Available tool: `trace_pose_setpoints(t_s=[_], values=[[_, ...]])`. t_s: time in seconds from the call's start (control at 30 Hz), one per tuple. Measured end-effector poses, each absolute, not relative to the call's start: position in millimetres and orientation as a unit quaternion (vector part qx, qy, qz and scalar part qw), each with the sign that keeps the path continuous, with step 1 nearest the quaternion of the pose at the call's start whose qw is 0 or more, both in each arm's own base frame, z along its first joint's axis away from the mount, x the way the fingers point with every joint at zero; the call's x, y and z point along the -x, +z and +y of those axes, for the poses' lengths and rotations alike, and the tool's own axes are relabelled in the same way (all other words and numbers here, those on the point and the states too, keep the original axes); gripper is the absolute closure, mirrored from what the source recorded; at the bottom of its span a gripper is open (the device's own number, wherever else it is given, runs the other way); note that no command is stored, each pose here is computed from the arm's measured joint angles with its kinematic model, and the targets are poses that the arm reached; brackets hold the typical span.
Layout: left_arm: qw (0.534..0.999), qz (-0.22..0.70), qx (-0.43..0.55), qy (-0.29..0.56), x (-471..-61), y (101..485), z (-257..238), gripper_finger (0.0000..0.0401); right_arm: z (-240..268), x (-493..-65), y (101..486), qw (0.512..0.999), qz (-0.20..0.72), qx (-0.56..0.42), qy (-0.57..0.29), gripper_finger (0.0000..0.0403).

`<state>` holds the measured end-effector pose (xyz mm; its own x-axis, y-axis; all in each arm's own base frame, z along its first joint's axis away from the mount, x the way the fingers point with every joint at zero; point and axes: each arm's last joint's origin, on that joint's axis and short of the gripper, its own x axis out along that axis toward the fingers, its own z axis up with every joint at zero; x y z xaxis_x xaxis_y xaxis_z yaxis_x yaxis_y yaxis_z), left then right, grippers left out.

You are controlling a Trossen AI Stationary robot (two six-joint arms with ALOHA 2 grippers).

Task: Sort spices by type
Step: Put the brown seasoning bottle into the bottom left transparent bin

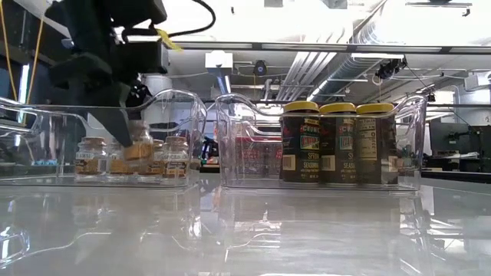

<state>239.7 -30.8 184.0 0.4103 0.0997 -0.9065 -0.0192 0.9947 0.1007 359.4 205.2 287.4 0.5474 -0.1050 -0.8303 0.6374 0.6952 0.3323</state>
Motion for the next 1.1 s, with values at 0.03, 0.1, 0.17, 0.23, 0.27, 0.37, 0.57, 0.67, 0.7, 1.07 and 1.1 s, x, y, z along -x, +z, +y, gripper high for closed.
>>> trace_pose_setpoints(t_s=[0.03,0.1,0.17,0.23,0.27,0.37,0.57,0.67,0.7,1.07,1.1], values=[[0.837,0.544,-0.041,0.034,-240.8,182.4,-29.8,0.0213,205.2,-359.4,287.4,0.82,0.418,-0.318,-0.226,0.0403],[0.838,0.544,-0.044,0.034,-243.2,179.8,-29.9,0.0209,205.3,-359.5,287.3,0.82,0.418,-0.318,-0.226,0.0403],[0.838,0.542,-0.046,0.036,-245.1,177.9,-30.0,0.0207,205.3,-359.5,287.4,0.82,0.418,-0.318,-0.226,0.0403],[0.839,0.541,-0.047,0.036,-246.6,176.7,-30.2,0.0205,205.2,-359.5,287.4,0.82,0.418,-0.318,-0.226,0.0403],[0.84,0.54,-0.05,0.034,-246.9,176.7,-30.2,0.0205,205.3,-359.5,287.3,0.82,0.419,-0.318,-0.226,0.0403],[0.841,0.537,-0.053,0.032,-247.1,177.4,-30.2,0.0203,205.6,-359.3,287.3,0.82,0.419,-0.318,-0.226,0.0403],[0.839,0.54,-0.054,0.032,-246.2,177.4,-30.1,0.0202,205.7,-359.2,287.1,0.819,0.422,-0.317,-0.223,0.0403],[0.835,0.545,-0.072,0.021,-245.3,177.1,-30.0,0.0202,205.8,-359.2,287.1,0.819,0.424,-0.317,-0.222,0.0403],[0.834,0.546,-0.08,0.016,-245.2,177.0,-30.0,0.0202,205.8,-359.2,287.1,0.819,0.424,-0.317,-0.221,0.0403],[0.832,0.543,-0.114,0.004,-245.6,177.3,-29.6,0.0201,206.2,-359.8,287.5,0.82,0.421,-0.321,-0.22,0.0403],[0.832,0.543,-0.115,0.007,-245.6,177.3,-29.4,0.02,206.4,-360.0,287.7,0.82,0.42,-0.322,-0.219,0.0403]])
